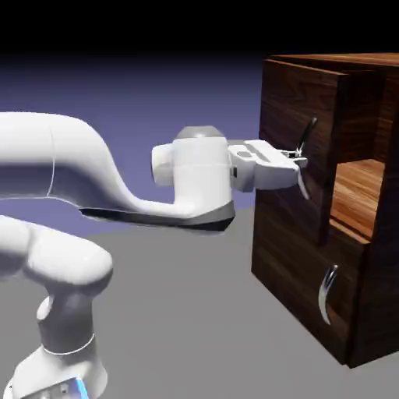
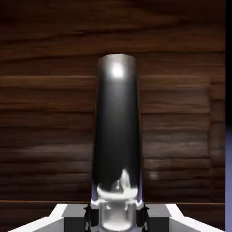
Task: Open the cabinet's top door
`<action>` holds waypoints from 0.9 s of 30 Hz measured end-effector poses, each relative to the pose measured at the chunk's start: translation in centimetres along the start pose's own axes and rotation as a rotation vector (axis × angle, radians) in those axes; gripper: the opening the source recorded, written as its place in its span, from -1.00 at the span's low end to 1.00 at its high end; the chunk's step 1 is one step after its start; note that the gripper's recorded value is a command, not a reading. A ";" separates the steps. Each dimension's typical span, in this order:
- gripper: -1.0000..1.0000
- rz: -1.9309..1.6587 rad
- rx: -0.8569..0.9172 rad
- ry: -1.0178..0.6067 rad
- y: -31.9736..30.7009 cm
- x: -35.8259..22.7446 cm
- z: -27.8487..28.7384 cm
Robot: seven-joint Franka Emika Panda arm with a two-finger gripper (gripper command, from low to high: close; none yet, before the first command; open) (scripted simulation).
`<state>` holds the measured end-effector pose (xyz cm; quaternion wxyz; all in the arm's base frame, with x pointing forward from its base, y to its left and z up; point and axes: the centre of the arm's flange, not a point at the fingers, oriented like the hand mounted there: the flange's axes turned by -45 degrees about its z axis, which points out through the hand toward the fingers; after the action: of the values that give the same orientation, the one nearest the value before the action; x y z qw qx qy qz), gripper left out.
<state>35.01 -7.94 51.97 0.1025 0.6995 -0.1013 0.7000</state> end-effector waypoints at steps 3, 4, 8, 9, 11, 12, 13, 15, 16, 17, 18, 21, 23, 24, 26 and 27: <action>-1.00 0.000 -0.066 0.000 -1.1 0.0 -2.5; -1.00 0.000 -0.088 0.000 -1.4 0.0 -3.3; -1.00 0.001 -0.171 0.000 -3.1 0.0 -6.3; -1.00 0.001 -0.191 0.000 -3.5 0.0 -7.0; -1.00 0.001 -0.230 0.000 -4.4 0.0 -8.3; -1.00 0.001 -0.248 0.000 -4.8 0.0 -8.9; -1.00 0.001 -0.267 0.000 -5.2 0.0 -9.5; -1.00 0.001 -0.302 0.000 -6.1 0.0 -10.7; -1.00 0.001 -0.320 0.000 -6.6 0.0 -11.2; -1.00 0.001 -0.337 0.000 -7.0 0.0 -11.8; -1.00 0.001 -0.354 0.000 -7.5 0.0 -12.3; -1.00 0.001 -0.405 -0.001 -8.9 0.0 -13.8; -1.00 0.001 -0.439 -0.001 -9.9 0.0 -14.8; -1.00 0.001 -0.456 -0.001 -10.4 0.0 -15.3; -1.00 0.001 -0.491 -0.001 -11.4 0.0 -16.2; -1.00 0.001 -0.509 -0.001 -12.0 0.0 -16.7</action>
<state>22.42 8.31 51.98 0.2747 0.6514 -0.2746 0.6518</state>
